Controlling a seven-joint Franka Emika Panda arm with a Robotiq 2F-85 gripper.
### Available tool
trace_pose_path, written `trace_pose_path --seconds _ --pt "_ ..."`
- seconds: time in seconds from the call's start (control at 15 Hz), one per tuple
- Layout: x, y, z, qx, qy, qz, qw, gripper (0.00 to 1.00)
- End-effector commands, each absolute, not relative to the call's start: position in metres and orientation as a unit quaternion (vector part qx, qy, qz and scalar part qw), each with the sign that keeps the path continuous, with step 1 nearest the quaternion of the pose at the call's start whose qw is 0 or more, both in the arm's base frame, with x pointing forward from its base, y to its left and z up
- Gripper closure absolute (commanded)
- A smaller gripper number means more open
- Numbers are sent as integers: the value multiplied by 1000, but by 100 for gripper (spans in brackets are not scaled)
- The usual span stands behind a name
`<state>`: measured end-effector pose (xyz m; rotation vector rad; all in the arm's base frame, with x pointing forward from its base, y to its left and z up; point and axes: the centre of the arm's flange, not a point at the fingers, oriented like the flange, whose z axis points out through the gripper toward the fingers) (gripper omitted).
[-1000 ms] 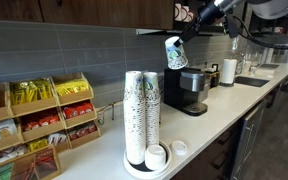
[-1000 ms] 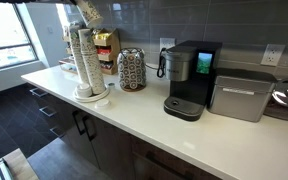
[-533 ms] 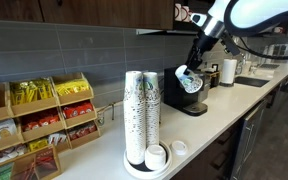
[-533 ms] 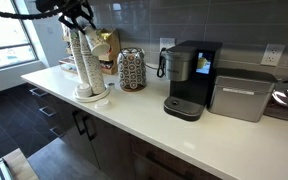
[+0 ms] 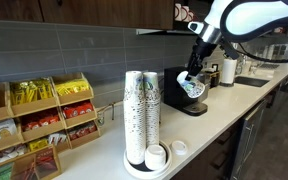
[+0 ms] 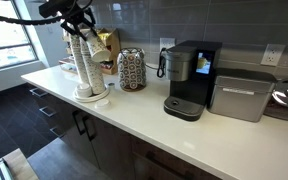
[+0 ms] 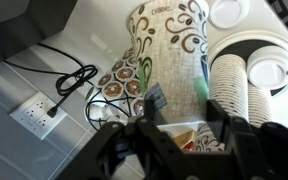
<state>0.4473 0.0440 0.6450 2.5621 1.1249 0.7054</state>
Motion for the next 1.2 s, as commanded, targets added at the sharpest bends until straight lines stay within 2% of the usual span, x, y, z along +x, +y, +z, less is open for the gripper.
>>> trace_pose_path --seconds 0.0,0.07,0.47,0.93,1.13 --pt "447 44 645 881 387 242 128 44" --pt "447 43 645 882 376 228 169 69" --pt "483 16 569 877 418 77 225 69" --pt "516 5 482 841 514 14 166 69" --pt "532 -5 454 835 530 33 143 69"
